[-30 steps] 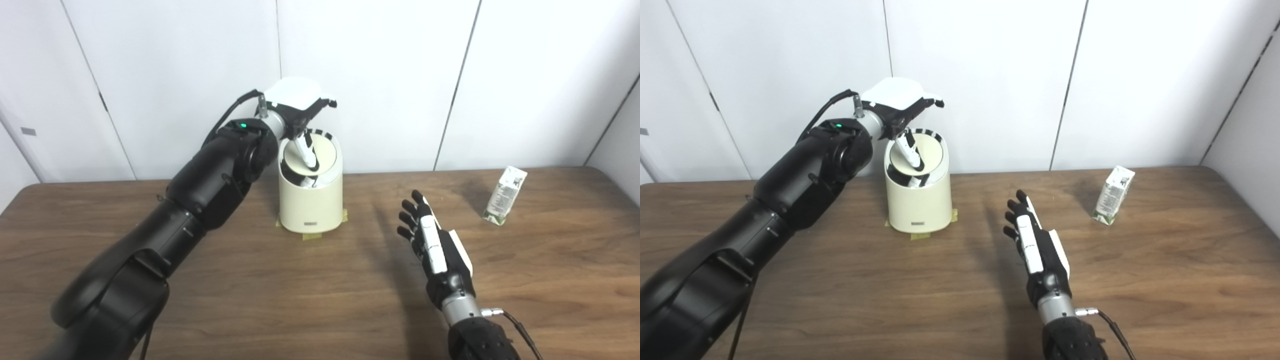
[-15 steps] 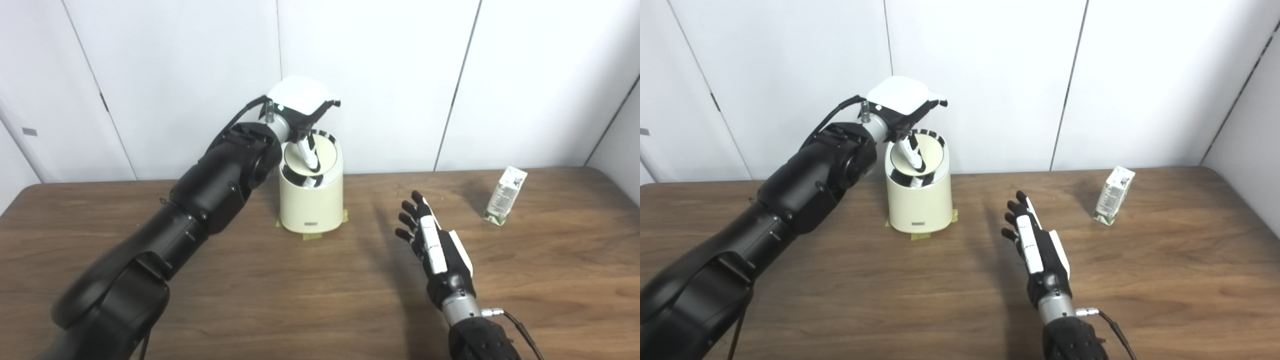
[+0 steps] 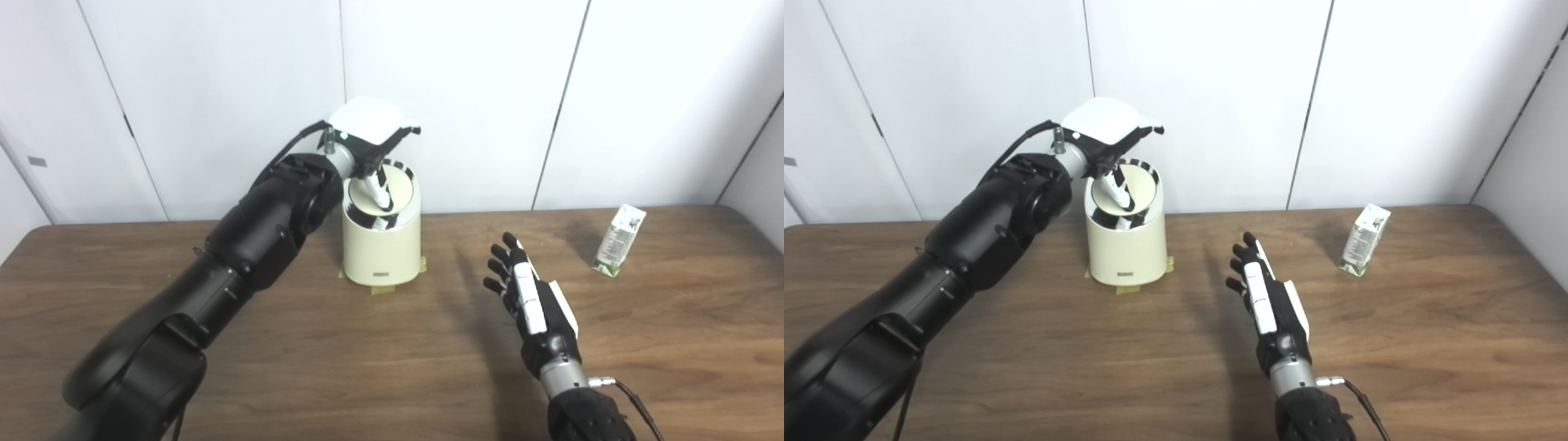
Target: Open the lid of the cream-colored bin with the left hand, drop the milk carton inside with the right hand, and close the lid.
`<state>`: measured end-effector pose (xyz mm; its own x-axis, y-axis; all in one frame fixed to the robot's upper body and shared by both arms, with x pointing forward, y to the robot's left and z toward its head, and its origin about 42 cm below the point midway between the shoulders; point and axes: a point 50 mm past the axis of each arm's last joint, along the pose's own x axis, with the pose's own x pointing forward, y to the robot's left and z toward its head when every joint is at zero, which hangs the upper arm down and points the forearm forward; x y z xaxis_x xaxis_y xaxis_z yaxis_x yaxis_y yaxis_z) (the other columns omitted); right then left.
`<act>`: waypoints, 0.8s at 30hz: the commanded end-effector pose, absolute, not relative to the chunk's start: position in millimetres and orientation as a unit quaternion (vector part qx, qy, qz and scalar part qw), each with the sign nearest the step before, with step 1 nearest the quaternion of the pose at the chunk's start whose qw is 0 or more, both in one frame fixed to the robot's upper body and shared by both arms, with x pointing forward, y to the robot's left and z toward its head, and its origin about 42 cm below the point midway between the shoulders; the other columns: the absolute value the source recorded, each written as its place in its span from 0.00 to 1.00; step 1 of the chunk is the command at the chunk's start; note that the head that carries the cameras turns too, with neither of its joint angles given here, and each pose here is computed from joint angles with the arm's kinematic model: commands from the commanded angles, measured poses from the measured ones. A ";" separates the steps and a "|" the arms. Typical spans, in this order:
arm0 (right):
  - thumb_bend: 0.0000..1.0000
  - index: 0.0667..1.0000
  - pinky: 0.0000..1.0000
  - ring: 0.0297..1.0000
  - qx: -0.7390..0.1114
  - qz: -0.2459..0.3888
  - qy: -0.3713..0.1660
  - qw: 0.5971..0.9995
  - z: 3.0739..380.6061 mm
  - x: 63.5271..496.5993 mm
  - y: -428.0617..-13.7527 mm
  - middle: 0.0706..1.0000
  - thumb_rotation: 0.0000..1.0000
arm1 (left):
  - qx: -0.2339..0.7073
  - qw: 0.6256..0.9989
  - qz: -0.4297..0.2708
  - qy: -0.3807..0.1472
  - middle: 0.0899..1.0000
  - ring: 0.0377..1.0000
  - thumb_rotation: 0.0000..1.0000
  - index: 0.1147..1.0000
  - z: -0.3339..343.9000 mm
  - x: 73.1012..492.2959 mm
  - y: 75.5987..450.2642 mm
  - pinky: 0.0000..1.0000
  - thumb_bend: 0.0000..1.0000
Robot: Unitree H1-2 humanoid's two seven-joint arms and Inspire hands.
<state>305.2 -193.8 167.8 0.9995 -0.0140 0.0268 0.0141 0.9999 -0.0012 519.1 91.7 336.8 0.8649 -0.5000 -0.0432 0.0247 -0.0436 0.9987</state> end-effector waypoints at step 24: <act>0.56 0.96 0.87 0.93 -0.007 -0.003 -0.062 0.998 194.2 310.7 -195.3 0.94 1.00 | 0.183 0.966 -0.141 -0.118 0.90 0.91 0.81 0.88 335.1 477.7 208.2 0.88 0.46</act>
